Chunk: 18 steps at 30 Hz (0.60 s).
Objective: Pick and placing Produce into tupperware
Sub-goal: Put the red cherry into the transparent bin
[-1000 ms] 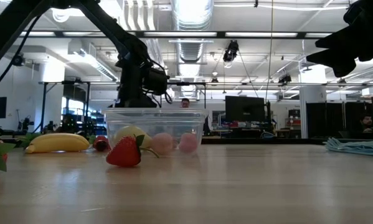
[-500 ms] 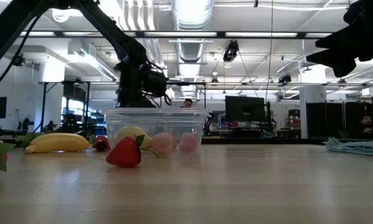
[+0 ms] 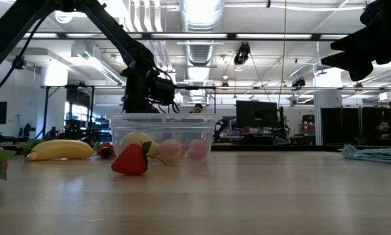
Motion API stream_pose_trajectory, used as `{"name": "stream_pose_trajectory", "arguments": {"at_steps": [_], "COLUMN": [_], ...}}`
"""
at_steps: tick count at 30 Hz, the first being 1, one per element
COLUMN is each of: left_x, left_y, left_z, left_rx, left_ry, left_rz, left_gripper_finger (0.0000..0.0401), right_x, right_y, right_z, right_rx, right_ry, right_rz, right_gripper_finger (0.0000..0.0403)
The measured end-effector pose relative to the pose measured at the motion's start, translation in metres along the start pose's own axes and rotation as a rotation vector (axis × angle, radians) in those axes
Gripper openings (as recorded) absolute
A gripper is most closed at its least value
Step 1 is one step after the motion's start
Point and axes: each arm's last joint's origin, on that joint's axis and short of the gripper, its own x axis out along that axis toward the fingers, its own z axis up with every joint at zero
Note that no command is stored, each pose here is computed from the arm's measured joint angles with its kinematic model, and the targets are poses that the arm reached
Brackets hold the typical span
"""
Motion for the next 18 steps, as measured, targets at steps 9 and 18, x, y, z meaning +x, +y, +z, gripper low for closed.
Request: {"name": "stream_pose_trajectory", "arguments": {"at_steps": [9,18], "left_x": [0.000,-0.027], "left_y": [0.000,-0.009], "left_z": [0.000,-0.003], "left_rx": [0.000,0.021], "left_ry": [-0.002,-0.040], "left_rz": [-0.001,-0.013], "left_gripper_finger": [0.0098,0.0081], "right_x": [0.000,0.000], "right_y": [0.000,0.000], "right_z": [0.000,0.000], "right_rx": [0.000,0.000], "right_ry": [0.000,0.000], "right_rz": [0.000,0.000], "right_gripper_finger": [0.0233,0.0233]}}
